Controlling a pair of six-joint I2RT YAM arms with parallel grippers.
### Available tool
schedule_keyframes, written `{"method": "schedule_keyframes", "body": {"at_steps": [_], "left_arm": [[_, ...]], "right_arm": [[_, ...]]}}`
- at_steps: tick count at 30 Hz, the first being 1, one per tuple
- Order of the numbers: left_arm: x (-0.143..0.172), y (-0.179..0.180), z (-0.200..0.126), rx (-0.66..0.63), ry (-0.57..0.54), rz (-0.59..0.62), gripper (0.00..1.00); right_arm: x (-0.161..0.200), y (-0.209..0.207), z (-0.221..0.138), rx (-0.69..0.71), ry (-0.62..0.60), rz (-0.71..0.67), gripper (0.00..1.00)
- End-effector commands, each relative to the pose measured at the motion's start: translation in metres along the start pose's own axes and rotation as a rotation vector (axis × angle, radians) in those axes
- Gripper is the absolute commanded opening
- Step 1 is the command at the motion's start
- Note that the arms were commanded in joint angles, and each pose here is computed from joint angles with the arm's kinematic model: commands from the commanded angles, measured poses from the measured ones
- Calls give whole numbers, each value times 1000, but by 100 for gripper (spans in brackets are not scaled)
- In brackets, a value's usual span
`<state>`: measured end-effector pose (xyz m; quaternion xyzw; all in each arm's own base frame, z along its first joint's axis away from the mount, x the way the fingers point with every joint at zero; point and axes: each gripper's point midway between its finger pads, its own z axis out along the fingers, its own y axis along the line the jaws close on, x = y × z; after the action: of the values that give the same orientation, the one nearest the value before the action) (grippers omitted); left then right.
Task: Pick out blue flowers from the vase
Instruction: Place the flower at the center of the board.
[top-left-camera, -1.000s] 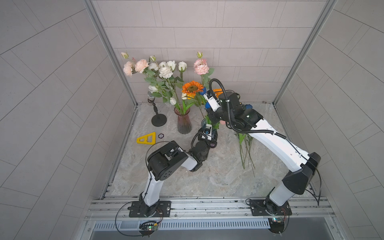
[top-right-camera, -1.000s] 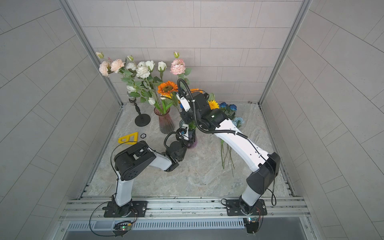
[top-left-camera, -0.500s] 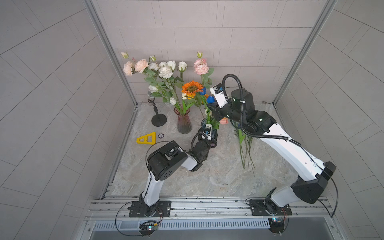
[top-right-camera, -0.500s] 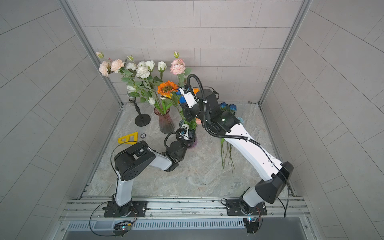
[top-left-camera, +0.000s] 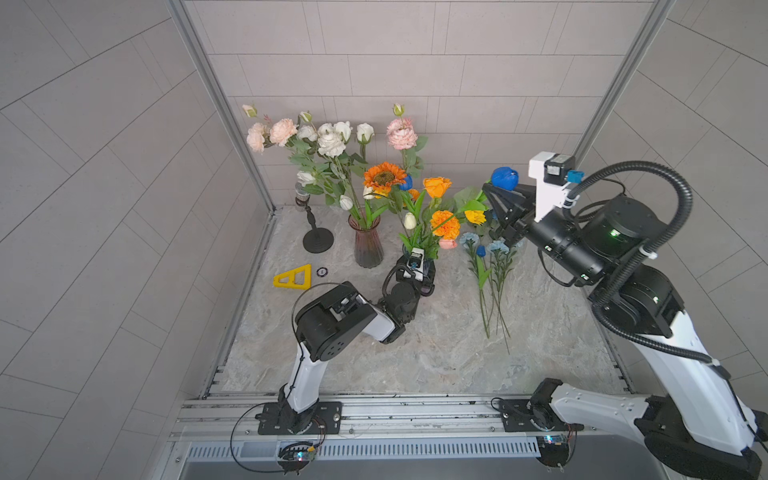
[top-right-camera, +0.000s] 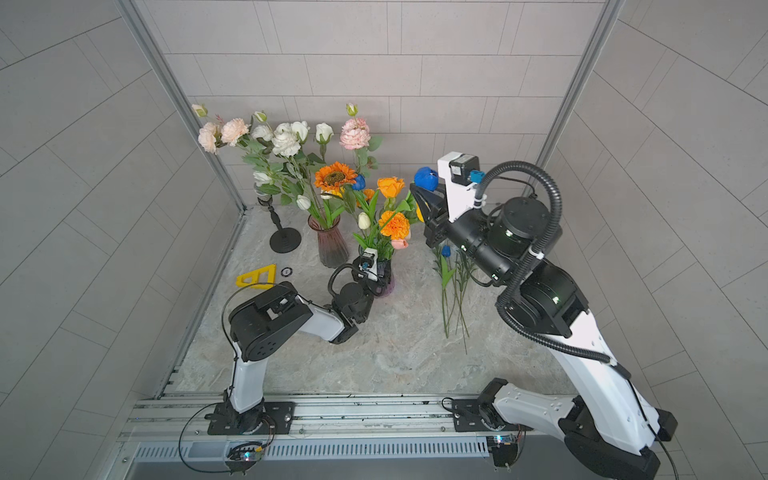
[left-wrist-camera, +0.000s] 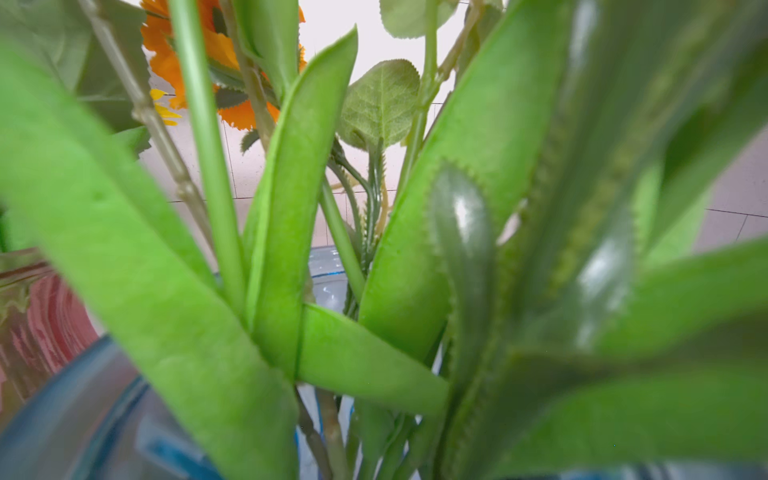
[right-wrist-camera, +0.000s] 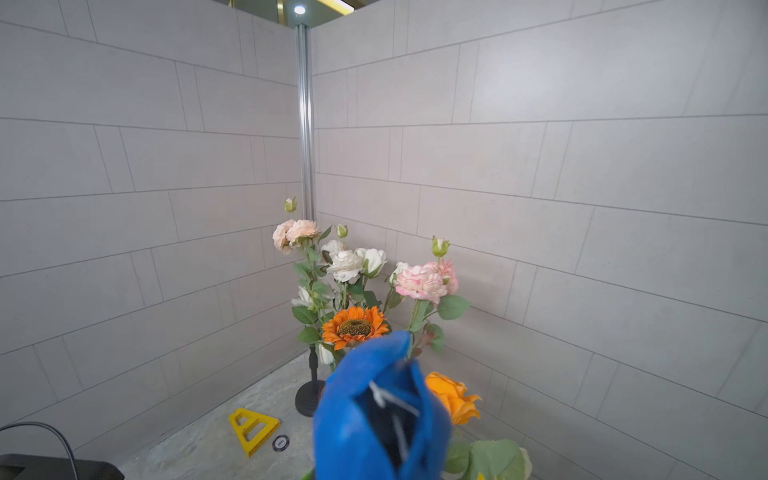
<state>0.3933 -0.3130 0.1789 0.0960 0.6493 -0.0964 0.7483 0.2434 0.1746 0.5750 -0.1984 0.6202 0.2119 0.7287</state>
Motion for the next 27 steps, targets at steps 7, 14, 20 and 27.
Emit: {"method": "schedule_keyframes", "body": {"at_steps": [7,14,20,27], "left_arm": [[49,-2,-6,11,136,143,42],[49,-2,-6,9,135,143,42],[49,-2,-6,11,135,143,42],[48,-2,-5,10,134,144,43]], "right_arm": [[20,-68,-42,392,153,-109,15],[30,-92,-62,538,220,-146,16],[78,-119,-50,669,366,-173,15],[197,-168,-32,690,566,102,13]]}}
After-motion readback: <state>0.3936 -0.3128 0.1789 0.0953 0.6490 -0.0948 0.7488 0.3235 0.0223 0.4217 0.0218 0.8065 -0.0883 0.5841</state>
